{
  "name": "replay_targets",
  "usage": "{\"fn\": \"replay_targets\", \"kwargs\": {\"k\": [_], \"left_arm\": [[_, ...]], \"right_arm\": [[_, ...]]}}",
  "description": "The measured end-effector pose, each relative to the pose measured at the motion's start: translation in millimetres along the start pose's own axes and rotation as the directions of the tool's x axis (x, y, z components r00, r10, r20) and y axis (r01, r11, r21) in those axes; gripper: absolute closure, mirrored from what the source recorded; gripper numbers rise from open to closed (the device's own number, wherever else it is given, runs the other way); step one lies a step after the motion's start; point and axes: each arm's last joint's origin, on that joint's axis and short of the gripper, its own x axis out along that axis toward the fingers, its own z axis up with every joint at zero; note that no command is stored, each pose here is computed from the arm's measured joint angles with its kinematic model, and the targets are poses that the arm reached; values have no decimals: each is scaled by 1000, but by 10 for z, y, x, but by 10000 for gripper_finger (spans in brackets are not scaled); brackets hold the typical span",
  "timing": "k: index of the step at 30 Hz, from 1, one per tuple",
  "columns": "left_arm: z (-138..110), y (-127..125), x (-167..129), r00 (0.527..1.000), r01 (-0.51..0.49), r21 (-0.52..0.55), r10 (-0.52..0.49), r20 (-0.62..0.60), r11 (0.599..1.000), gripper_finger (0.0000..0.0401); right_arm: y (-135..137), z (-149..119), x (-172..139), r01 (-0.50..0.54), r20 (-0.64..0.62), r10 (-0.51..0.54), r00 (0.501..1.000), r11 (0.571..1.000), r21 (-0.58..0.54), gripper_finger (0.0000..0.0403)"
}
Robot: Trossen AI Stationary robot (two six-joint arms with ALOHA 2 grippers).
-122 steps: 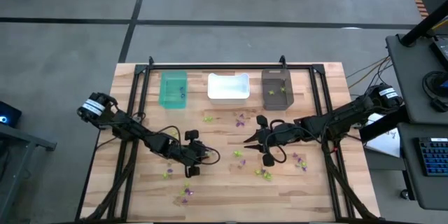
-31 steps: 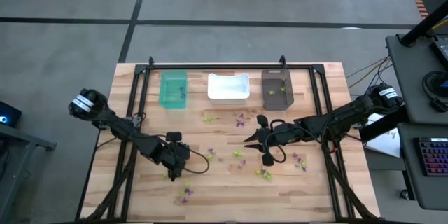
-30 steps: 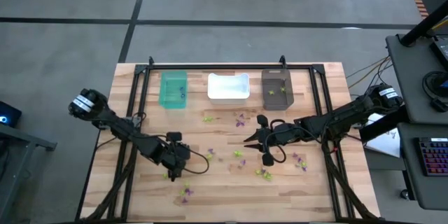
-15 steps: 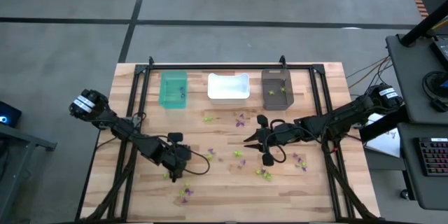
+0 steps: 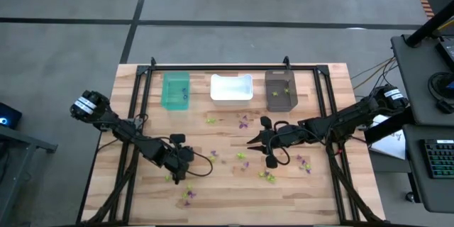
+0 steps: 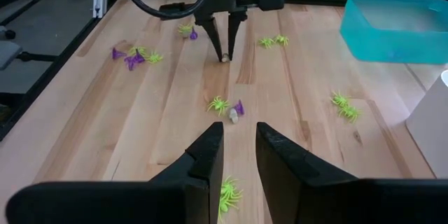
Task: Sort Halloween decoration
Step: Put the white skull toy into the white bin
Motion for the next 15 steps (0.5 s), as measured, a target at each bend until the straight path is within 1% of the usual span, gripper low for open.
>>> {"fn": "replay_targets", "kwargs": {"k": [4, 11, 15], "left_arm": [[45, -14, -43, 1000, 15, -1, -15, 9, 1000, 387], [250, -25, -265, 999, 22, 19, -23, 31, 1000, 390], [397, 48, -490, 996, -30, 50, 26, 80, 998, 390]], "right_arm": [[0, 0, 0, 0, 0, 0, 1000, 1000, 0, 328], [0, -4, 0, -1, -4, 1, 1000, 1000, 17, 328], [0, -4, 0, -1, -4, 1, 1000, 1000, 27, 328]]}}
